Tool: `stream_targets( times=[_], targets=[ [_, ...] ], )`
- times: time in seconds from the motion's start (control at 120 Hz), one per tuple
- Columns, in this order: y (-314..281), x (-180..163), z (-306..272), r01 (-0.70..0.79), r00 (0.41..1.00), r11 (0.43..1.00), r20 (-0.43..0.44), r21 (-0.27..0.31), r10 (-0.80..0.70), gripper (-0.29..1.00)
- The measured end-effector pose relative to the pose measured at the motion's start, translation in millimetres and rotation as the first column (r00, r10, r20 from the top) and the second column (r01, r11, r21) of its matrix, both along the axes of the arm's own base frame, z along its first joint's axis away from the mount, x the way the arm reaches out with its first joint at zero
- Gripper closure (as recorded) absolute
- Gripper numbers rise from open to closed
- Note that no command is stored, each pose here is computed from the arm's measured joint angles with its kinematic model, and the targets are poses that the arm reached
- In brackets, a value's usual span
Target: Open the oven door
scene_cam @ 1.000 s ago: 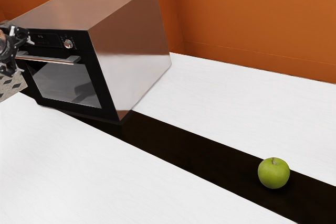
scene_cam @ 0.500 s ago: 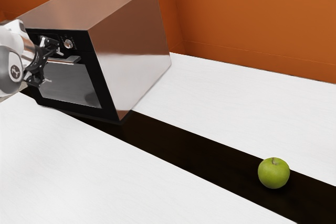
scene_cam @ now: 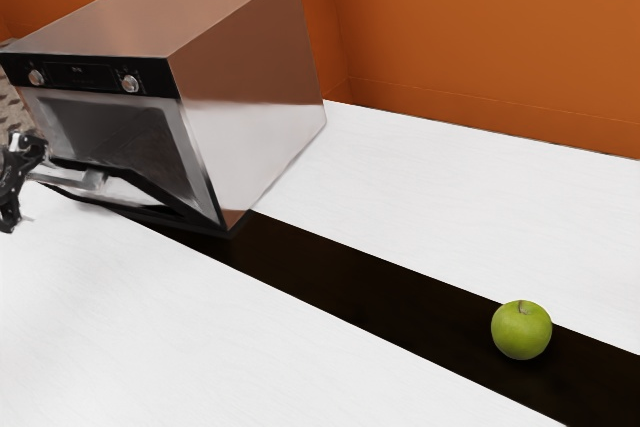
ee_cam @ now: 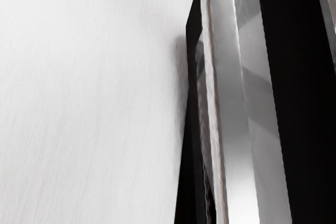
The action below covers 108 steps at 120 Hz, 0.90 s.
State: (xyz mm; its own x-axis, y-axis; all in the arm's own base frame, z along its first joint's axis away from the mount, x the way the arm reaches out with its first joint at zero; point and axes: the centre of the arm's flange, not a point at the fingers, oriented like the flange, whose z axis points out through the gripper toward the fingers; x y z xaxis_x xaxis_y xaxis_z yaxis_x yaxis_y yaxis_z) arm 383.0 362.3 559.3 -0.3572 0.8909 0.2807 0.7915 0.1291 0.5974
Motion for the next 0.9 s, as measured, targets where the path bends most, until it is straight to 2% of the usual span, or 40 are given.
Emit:
stream_targets(
  times=[0.092, 0.192, 0.25, 0.3, 0.367, 0.417, 0.467, 0.525, 0.575, 0.633, 0.7, 0.9],
  targets=[
    [-1, -42, 2, -0.079, 0.997, 0.997, 0.015, -0.004, 0.079, 0.00],
    [-13, -53, 8, -0.093, 0.995, 0.996, 0.031, 0.000, 0.093, 0.00],
    [-46, -28, 42, -0.003, 0.999, 0.999, 0.048, 0.036, 0.002, 0.00],
    [-103, 12, 127, 0.158, 0.985, 0.983, 0.056, 0.097, -0.164, 0.01],
    [-227, 60, 251, 0.428, 0.899, 0.885, 0.014, 0.183, -0.438, 0.01],
    [-291, 70, 298, 0.562, 0.825, 0.803, -0.068, 0.198, -0.561, 0.01],
    [-332, 83, 289, 0.660, 0.749, 0.737, -0.194, 0.146, -0.633, 0.01],
    [-349, 103, 241, 0.711, 0.672, 0.703, -0.314, 0.022, -0.670, 0.00],
    [-355, 117, 203, 0.732, 0.610, 0.679, -0.386, -0.060, -0.692, 0.00],
    [-367, 126, 172, 0.757, 0.543, 0.644, -0.441, -0.111, -0.714, 0.00],
    [-374, 129, 149, 0.763, 0.505, 0.626, -0.456, -0.159, -0.732, 0.00],
    [-361, 124, 133, 0.736, 0.486, 0.629, -0.450, -0.250, -0.749, 0.00]
  ],
)
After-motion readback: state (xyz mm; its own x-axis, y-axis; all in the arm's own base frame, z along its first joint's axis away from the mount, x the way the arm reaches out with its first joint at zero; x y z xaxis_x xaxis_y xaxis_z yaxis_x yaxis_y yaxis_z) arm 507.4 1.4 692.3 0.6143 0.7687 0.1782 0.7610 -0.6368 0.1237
